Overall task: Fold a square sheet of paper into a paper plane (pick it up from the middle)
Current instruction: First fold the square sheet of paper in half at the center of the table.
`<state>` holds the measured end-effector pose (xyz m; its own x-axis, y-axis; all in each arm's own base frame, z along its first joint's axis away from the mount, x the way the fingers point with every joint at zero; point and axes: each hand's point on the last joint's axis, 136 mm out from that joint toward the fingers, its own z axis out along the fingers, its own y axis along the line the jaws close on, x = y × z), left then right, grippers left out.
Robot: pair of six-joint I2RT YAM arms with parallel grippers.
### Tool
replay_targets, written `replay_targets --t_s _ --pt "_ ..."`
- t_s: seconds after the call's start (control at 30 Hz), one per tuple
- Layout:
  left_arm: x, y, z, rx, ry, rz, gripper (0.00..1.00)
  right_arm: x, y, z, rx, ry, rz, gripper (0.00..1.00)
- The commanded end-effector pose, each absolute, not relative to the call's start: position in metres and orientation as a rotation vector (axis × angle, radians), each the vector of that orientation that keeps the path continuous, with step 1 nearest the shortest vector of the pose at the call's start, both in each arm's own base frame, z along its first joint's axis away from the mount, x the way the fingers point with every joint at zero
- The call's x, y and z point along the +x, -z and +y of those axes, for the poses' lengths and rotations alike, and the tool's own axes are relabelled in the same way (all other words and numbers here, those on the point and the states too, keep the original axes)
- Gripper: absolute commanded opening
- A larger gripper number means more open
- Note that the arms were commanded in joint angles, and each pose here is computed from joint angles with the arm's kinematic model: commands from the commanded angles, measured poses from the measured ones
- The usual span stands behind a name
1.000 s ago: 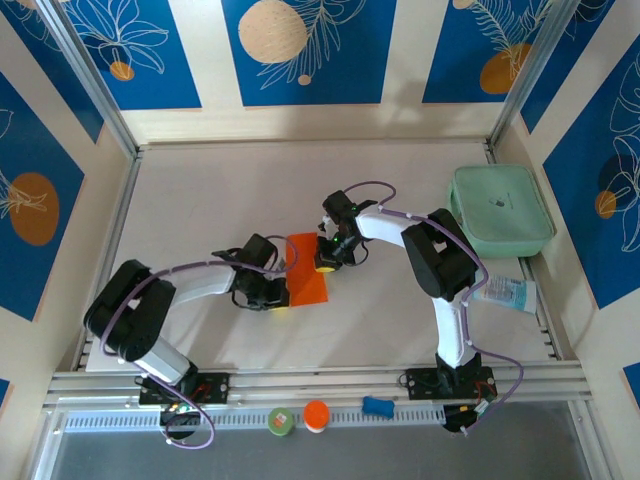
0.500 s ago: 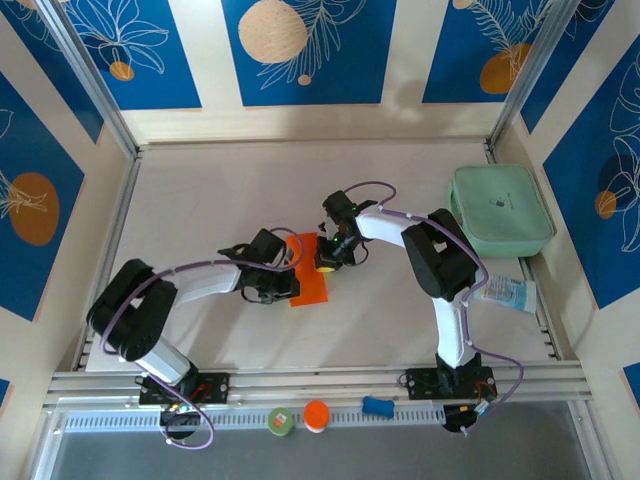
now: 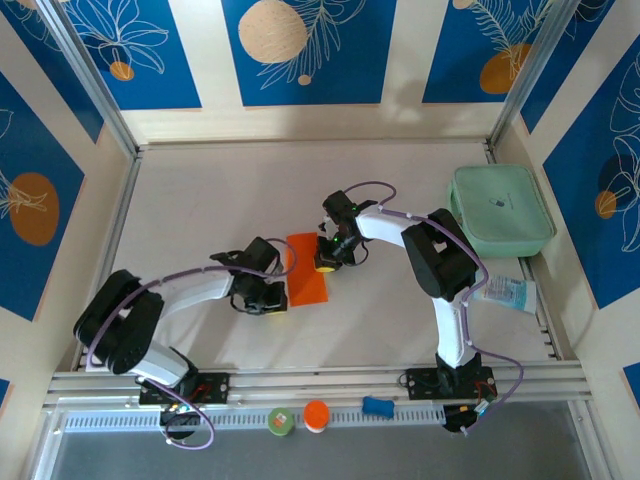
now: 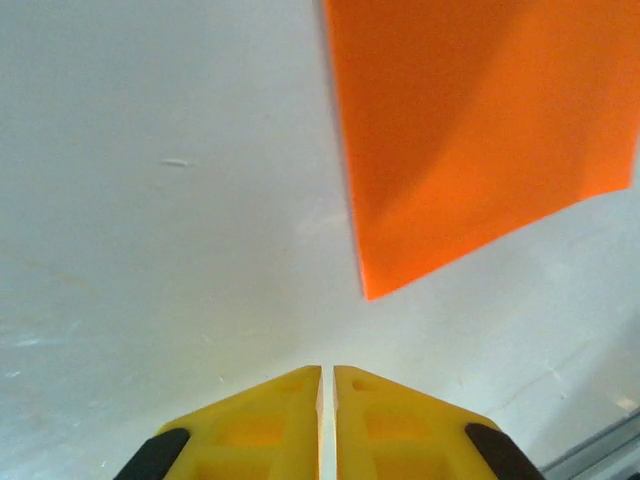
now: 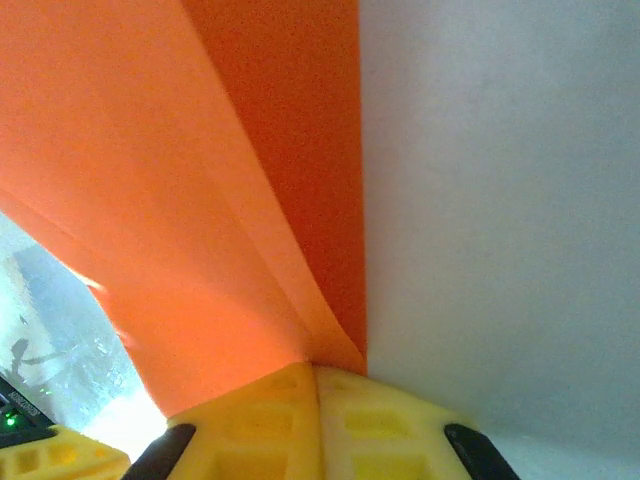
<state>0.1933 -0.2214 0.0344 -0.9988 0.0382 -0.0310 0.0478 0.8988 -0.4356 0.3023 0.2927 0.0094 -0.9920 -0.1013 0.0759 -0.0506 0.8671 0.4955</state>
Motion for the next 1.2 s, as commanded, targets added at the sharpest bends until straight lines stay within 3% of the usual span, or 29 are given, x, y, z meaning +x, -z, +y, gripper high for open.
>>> replay_targets --t_s 0.0,0.13,0.37,0.7,1.17 --pt "0.228 -0.071 -0.231 0.089 0.714 2.908 0.13 0.277 0.073 0.22 0.001 0.233 -2.941 0.07" --pt "0.271 -0.076 -0.245 -0.022 0.739 2.832 0.12 0.276 0.075 0.22 -0.004 0.231 -2.931 0.07" --pt "0.307 -0.057 -0.255 -0.064 0.811 2.792 0.12 0.275 0.074 0.219 0.009 0.227 -2.928 0.07" --pt "0.322 -0.041 -0.269 -0.055 0.949 2.755 0.12 0.277 0.073 0.218 0.016 0.221 -2.925 0.07" --pt "0.326 0.003 -0.224 -0.198 0.895 2.774 0.12 0.269 0.079 0.205 0.033 0.158 -2.906 0.07"
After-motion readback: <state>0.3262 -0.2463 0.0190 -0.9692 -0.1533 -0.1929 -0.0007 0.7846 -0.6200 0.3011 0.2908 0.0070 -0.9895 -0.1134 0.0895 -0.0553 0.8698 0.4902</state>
